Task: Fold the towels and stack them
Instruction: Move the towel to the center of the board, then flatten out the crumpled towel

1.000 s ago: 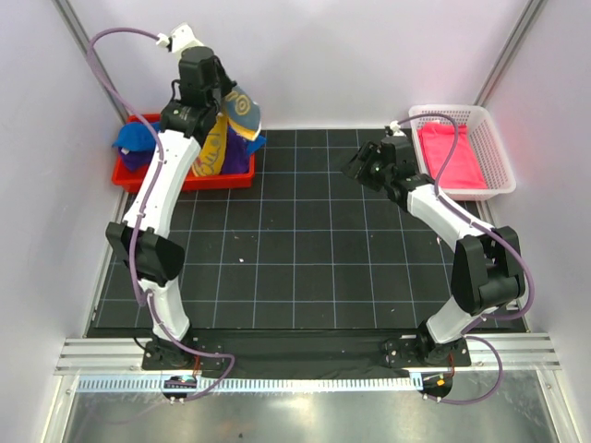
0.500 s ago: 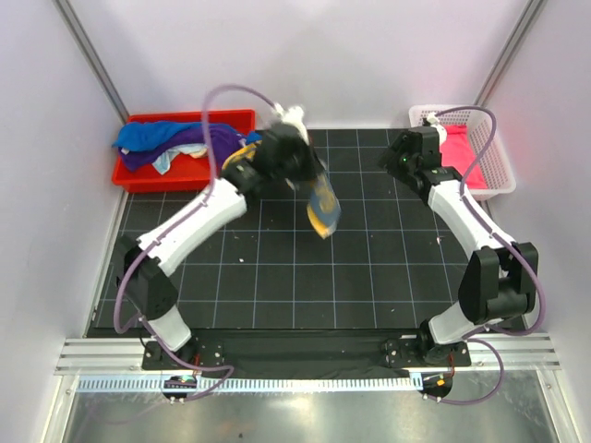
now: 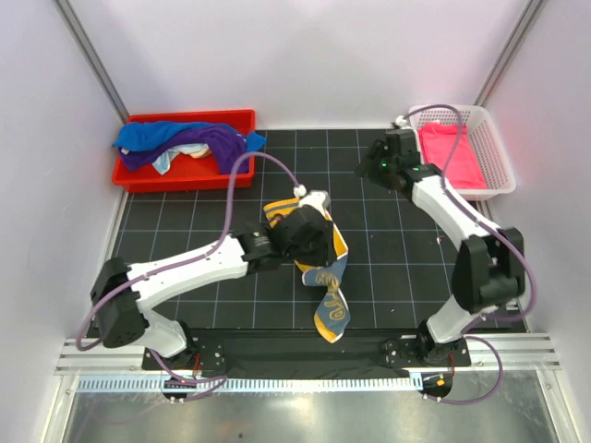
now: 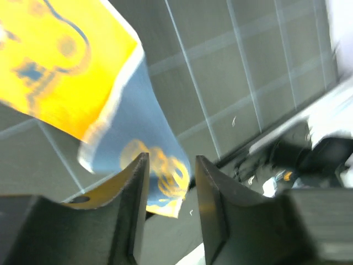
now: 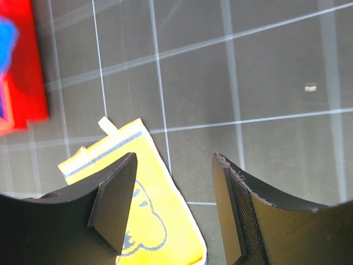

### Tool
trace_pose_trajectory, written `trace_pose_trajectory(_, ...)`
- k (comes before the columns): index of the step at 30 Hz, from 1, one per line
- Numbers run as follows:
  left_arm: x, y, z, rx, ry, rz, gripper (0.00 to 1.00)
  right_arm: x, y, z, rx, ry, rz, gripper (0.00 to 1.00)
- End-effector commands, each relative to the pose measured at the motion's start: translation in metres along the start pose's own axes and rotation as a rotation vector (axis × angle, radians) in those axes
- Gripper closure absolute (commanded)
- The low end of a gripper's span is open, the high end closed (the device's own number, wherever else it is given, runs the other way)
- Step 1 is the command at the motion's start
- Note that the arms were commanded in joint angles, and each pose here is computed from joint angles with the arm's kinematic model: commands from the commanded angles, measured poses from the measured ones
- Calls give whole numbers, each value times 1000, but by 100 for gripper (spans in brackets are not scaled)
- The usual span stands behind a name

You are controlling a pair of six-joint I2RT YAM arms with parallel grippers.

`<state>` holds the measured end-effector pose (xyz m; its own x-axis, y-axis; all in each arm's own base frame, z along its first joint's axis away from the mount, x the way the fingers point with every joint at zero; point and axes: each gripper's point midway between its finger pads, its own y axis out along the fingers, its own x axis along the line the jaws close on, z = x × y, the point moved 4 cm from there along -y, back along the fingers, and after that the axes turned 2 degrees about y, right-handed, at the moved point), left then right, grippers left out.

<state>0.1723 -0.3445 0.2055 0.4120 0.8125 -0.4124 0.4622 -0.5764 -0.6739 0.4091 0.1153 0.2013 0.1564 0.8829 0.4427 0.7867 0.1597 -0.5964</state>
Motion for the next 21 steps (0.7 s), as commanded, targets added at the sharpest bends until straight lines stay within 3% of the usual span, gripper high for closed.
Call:
trace_pose_trajectory(1, 20, -32, -60, -238, -86, -132, 55, 27, 19, 15, 82, -135, -45, 37)
trace_pose_trajectory(6, 86, -36, -107, -316, -262, -263, 55, 37, 63, 59, 221, -272, -28, 37)
trace_pose_trajectory(9, 113, -30, -120, -331, -321, -303, 55, 49, 85, 66, 220, -354, 7, 38)
trace_pose_trajectory(21, 170, -10, -128, -312, -432, -324, 56, 58, 126, 112, 305, -512, 74, 38)
